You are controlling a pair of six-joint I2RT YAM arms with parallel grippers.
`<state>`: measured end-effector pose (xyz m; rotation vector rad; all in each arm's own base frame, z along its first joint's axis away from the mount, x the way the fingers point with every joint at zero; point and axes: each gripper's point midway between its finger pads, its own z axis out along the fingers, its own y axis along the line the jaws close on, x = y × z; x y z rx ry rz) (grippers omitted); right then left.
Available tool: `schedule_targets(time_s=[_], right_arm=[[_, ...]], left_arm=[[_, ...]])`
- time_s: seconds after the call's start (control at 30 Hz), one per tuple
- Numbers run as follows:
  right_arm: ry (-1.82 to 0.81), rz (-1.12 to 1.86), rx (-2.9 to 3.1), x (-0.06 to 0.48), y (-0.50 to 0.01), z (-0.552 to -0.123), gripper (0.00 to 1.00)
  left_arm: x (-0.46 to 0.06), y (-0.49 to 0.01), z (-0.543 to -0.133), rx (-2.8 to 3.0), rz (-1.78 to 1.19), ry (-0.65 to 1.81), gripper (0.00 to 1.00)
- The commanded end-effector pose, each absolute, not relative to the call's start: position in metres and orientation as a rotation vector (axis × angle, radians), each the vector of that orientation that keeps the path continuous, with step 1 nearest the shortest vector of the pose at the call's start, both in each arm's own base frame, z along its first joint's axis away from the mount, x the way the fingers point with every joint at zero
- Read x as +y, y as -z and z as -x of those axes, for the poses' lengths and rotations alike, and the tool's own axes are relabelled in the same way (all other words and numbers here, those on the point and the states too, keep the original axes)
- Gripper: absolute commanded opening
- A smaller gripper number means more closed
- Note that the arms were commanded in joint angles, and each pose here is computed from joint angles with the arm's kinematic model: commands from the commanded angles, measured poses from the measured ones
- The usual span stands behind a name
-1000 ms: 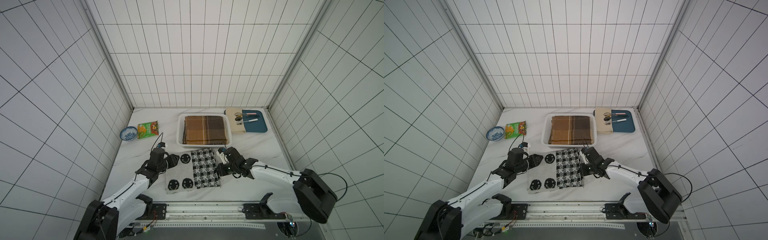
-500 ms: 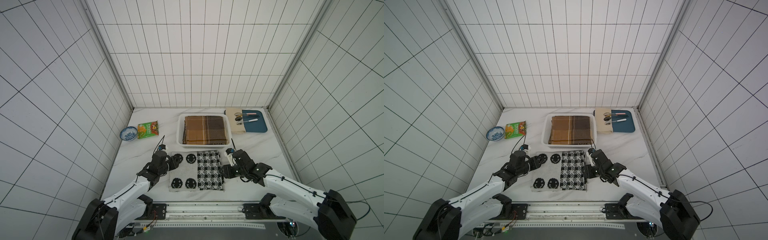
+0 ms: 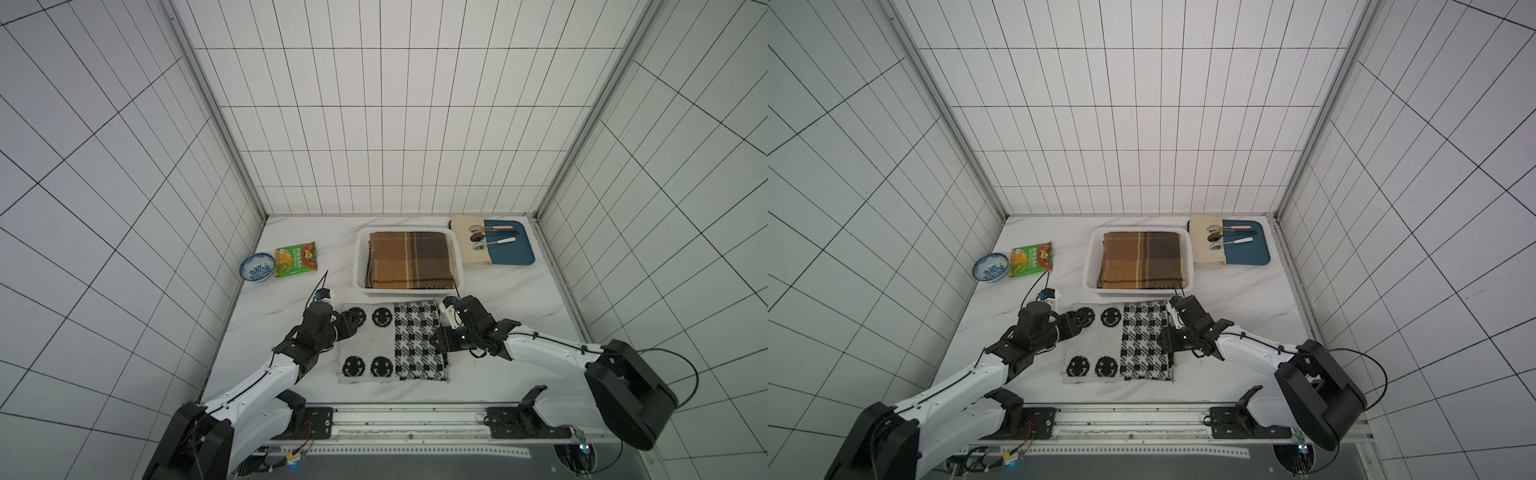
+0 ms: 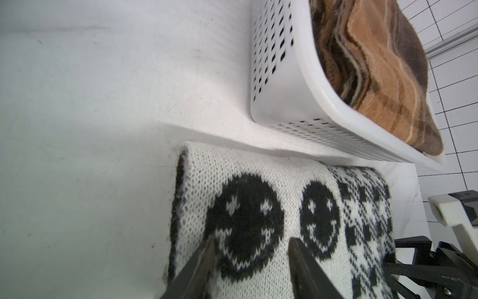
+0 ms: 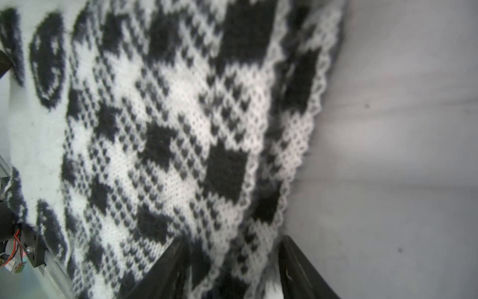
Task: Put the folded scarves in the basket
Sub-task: Move the scarf to the center of the board.
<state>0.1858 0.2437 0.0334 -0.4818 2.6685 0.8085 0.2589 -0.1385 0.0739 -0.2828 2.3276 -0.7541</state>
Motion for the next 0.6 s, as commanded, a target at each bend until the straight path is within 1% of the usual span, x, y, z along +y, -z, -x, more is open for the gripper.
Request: schedule_targets(time_s=[0.0,0.03,0.1,0.17,0.27,0.33,0.43,0.57], right_arm=[[-0.906,0.479,2.676,0.252,-0.025,-0.18,0.51],[-0.915,0.479,2.683,0.253,-0.022,-0.18,0.45],[-0.92,0.48,2.709,0.254,-0.015,-0.178,0.28],[-0.901,0.467,2.717,0.25,-0.013,-0.178,0.16],[-0.838,0.395,2.7,0.23,-0.016,-0.185,0.08],[-0.834,0.328,2.667,0.216,-0.022,-0.19,0.06],[-0.827,0.272,2.636,0.203,-0.027,-0.193,0.07],[-0.852,0.285,2.657,0.205,-0.025,-0.191,0.09]], left_arm=[[-0.139,-0.072,-0.259,2.319,0.274,0.753,0.5],[-0.139,-0.072,-0.26,2.318,0.276,0.753,0.5],[-0.14,-0.071,-0.259,2.319,0.273,0.759,0.5],[-0.14,-0.071,-0.258,2.319,0.276,0.763,0.5],[-0.13,-0.066,-0.26,2.331,0.319,0.688,0.5],[-0.128,-0.067,-0.261,2.32,0.333,0.676,0.51],[-0.127,-0.067,-0.26,2.315,0.336,0.67,0.53],[-0.136,-0.063,-0.256,2.327,0.303,0.697,0.57]])
